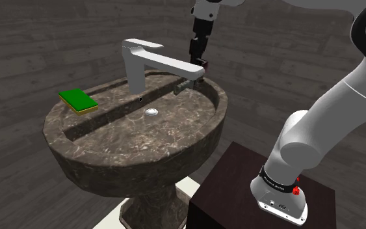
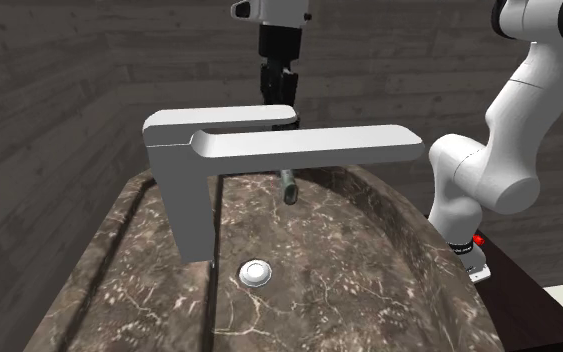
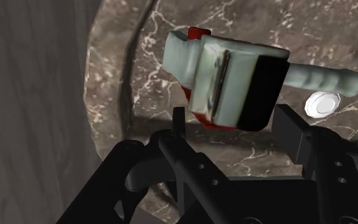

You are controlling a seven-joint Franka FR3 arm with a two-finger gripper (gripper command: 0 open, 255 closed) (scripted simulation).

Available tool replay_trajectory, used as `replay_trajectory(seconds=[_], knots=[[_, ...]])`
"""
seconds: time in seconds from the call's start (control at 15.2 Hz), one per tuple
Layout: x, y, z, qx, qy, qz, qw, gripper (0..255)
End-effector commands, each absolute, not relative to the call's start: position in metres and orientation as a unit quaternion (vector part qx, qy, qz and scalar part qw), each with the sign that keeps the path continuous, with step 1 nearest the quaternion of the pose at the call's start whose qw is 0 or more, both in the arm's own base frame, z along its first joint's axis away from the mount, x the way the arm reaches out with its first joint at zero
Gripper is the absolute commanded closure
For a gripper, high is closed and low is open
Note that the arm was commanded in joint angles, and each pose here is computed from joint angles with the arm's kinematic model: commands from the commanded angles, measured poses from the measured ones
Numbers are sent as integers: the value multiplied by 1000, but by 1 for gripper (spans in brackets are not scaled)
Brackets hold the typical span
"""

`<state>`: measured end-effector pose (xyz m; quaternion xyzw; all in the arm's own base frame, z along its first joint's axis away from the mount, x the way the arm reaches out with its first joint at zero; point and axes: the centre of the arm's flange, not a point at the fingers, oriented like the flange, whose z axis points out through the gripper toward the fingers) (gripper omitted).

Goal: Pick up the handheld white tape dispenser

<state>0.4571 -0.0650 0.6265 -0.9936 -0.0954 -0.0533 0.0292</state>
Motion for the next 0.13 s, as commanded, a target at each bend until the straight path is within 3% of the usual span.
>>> replay_trajectory(seconds=[0.0,0.07], knots=[[458,-66,632,-994,-95,-53,29,255],[458,-66,632,-994,-95,-53,29,255]])
